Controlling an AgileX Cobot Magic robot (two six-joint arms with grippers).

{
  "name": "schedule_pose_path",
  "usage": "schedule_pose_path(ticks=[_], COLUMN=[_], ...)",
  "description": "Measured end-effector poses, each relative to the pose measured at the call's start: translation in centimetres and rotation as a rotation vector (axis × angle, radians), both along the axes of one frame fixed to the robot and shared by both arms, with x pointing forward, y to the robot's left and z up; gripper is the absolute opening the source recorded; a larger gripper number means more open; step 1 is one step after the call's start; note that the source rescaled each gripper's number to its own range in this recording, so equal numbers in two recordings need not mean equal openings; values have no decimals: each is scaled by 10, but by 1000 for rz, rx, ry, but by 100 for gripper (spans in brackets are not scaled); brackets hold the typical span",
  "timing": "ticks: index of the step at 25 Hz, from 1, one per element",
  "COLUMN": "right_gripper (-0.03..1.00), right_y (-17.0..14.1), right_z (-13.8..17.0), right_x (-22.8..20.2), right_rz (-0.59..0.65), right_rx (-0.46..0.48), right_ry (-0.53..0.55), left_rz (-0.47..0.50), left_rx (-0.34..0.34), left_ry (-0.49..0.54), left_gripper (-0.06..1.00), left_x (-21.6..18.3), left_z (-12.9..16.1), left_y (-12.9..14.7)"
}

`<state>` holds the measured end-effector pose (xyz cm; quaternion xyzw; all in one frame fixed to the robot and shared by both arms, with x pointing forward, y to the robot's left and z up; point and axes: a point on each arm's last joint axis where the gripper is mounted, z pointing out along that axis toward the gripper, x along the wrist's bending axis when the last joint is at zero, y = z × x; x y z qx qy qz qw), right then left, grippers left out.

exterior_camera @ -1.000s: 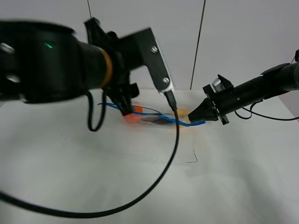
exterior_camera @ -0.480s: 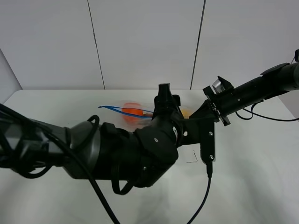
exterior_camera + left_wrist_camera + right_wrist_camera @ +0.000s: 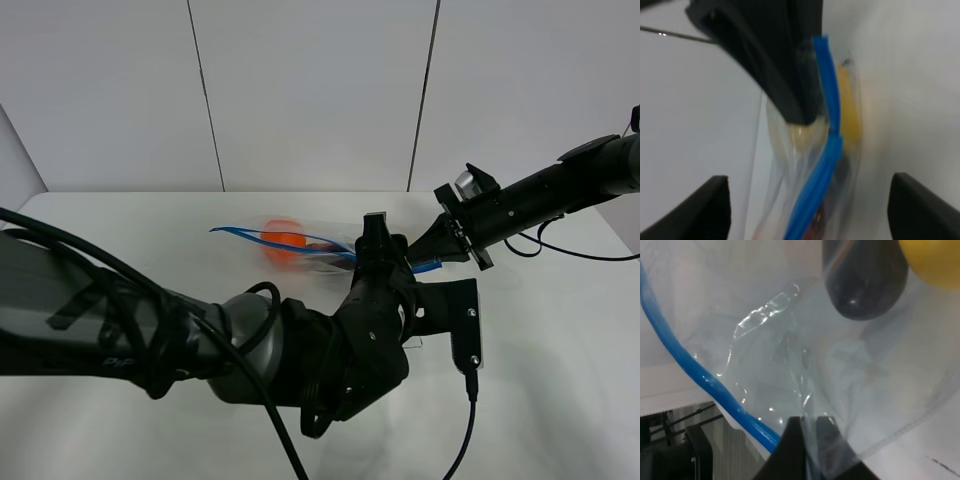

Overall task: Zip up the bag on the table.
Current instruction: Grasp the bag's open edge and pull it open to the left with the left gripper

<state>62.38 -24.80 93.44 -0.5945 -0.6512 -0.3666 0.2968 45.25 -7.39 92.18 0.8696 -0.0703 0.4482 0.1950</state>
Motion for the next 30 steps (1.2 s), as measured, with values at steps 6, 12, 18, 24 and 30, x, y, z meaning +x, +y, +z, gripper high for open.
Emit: schedule_pose_path(ticks=[6, 12, 18, 24, 30], right_gripper=[0, 0, 0, 0, 0], right_y=[0, 0, 0, 0, 0], right_z=[0, 0, 0, 0, 0], right_x=[0, 0, 0, 0, 0], right_rz=[-7, -8, -10, -12, -12], right_rx=[1, 1, 2, 3, 3], right_ry=[10, 12, 14, 14, 14], left_rz=[-3, 15, 5, 3, 2], left_rx=[-17, -10, 20, 10, 16], left_ry=[-3, 15, 38, 31, 22], left_gripper=[72, 71, 63, 58, 39], left_x=[7, 19, 20, 21, 21], left_z=[-3, -9, -23, -20, -19], left_y=[-11, -5, -5, -8, -8])
